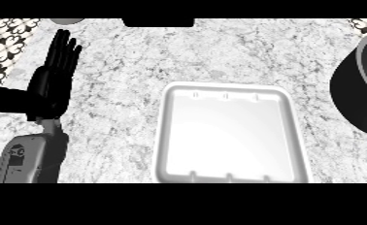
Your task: Pick the tomato from the tray and place it in the pot
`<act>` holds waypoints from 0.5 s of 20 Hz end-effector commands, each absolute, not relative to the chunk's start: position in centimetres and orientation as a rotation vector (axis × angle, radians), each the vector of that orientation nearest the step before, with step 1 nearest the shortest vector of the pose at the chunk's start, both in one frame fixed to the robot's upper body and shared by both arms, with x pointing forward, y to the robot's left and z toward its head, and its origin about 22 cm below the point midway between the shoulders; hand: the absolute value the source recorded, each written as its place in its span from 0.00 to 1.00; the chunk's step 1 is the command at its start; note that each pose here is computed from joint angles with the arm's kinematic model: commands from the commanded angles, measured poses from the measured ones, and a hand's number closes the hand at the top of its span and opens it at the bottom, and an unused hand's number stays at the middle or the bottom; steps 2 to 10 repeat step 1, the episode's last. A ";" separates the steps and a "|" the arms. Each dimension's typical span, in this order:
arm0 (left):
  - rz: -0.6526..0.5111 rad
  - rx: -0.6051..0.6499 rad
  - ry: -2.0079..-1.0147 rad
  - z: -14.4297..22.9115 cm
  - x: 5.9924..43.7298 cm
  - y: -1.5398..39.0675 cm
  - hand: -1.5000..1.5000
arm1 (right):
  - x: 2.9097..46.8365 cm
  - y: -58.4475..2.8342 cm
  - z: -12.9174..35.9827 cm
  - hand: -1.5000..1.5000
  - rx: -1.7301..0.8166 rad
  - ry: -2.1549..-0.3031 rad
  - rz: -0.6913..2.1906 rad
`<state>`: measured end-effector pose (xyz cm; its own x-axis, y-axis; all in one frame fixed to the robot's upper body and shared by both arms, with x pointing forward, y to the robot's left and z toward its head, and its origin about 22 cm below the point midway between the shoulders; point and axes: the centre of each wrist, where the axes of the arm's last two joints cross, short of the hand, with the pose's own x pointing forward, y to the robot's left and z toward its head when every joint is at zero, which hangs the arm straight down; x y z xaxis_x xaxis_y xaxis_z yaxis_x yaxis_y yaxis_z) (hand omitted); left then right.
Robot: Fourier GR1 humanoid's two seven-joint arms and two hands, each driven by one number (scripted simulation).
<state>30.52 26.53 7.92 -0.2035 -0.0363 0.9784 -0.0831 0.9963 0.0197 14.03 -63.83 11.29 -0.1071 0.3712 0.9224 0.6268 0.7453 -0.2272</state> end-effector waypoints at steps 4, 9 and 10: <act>0.052 0.098 -1.776 8.7 30.9 26.2 0.50 | 12.3 -64.5 12.0 0.00 -0.760 -1.782 -0.230; 0.052 0.098 -1.776 8.7 30.9 26.2 0.50 | 12.3 -64.5 12.0 0.00 -0.760 -1.782 -0.230; 0.052 0.098 -1.776 8.7 30.9 26.2 0.50 | 12.3 -64.5 12.0 0.00 -0.760 -1.782 -0.230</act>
